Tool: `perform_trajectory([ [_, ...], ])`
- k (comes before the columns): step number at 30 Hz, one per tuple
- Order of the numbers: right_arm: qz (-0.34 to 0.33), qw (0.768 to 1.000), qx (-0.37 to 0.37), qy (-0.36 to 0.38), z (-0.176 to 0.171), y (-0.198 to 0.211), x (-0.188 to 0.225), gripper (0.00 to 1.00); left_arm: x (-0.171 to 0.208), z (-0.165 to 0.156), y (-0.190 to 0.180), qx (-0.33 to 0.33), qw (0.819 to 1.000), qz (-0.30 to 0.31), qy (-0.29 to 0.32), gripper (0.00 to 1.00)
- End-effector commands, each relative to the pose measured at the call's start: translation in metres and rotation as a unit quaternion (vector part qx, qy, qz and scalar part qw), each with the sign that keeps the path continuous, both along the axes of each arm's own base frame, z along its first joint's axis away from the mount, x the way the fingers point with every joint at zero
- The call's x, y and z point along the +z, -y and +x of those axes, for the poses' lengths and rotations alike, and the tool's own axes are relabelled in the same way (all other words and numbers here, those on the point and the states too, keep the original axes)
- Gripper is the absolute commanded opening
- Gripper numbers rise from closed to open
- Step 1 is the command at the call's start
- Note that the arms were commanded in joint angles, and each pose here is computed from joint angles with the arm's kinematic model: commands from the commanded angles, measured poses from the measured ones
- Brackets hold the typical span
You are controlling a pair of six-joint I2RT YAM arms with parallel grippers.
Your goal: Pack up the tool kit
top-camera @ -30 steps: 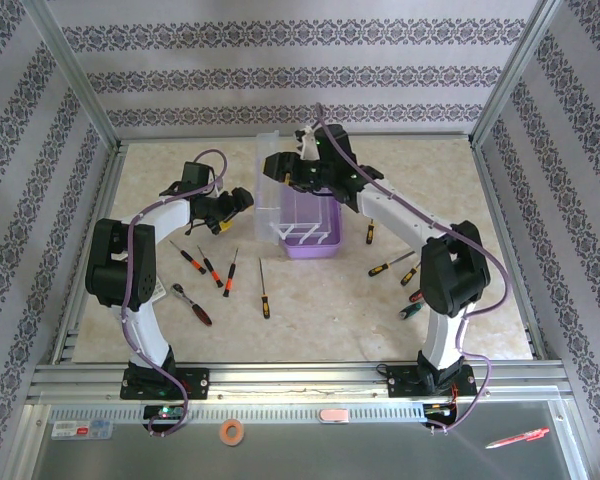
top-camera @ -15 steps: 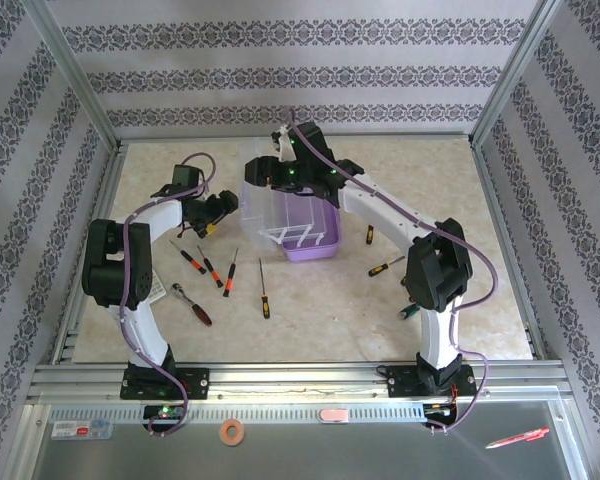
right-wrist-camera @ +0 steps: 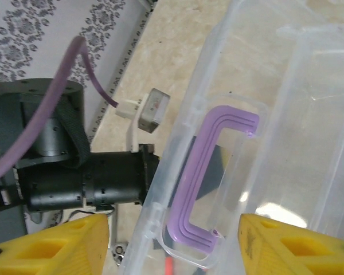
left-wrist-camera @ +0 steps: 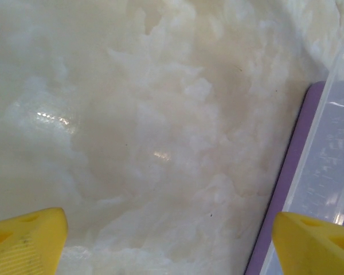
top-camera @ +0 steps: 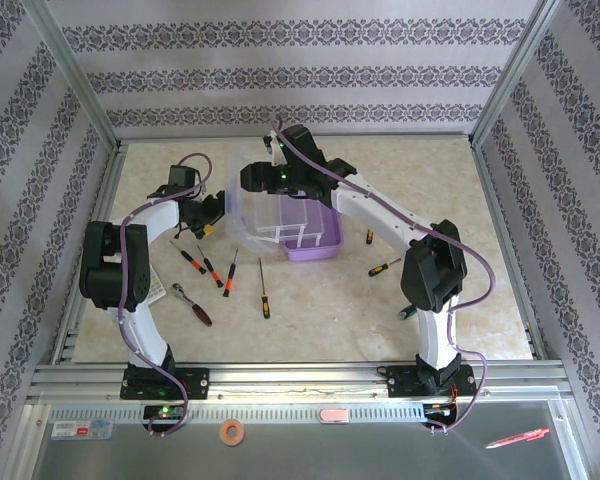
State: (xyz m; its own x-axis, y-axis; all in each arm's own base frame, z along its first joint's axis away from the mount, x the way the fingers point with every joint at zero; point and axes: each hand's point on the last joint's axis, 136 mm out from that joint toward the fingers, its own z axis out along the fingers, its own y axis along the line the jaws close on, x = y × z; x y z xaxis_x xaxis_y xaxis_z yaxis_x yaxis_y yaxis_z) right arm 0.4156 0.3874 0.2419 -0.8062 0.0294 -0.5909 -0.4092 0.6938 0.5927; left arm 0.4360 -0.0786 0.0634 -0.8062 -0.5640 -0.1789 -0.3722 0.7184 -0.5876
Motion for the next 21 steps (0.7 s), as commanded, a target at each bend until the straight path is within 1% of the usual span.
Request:
perform_trajectory([
  [1,-0.030,0.997,-0.042,0.056,0.000,0.054,0.037,0.62,0.006,0.002,-0.001,-0.008,1.000,-0.004,0.009,0.92],
  [3,-0.047,0.993,-0.084,0.064,0.006,0.096,0.038,0.62,0.006,0.003,-0.003,-0.009,1.000,-0.001,0.010,0.92],
  [6,-0.051,0.990,-0.126,0.042,0.015,0.148,0.024,0.63,0.006,0.006,0.000,-0.011,1.000,-0.010,0.012,0.92],
  [9,-0.079,0.983,-0.163,0.010,0.023,0.195,-0.009,0.63,0.002,0.009,0.001,-0.015,1.000,-0.012,0.006,0.92],
  [11,-0.094,0.981,-0.166,-0.022,0.024,0.214,-0.033,0.64,0.000,0.010,-0.002,-0.016,1.000,-0.003,0.001,0.92],
  [14,-0.109,0.981,-0.153,-0.050,0.024,0.223,-0.064,0.65,-0.003,0.009,-0.009,-0.014,1.000,0.015,-0.006,0.92],
  [19,-0.131,0.978,-0.134,-0.092,0.024,0.214,-0.107,0.65,-0.004,0.010,-0.020,-0.006,0.999,0.047,-0.019,0.92],
  [21,-0.132,0.977,-0.127,-0.106,0.023,0.208,-0.123,0.63,-0.005,0.011,-0.024,-0.005,0.998,0.060,-0.024,0.92],
])
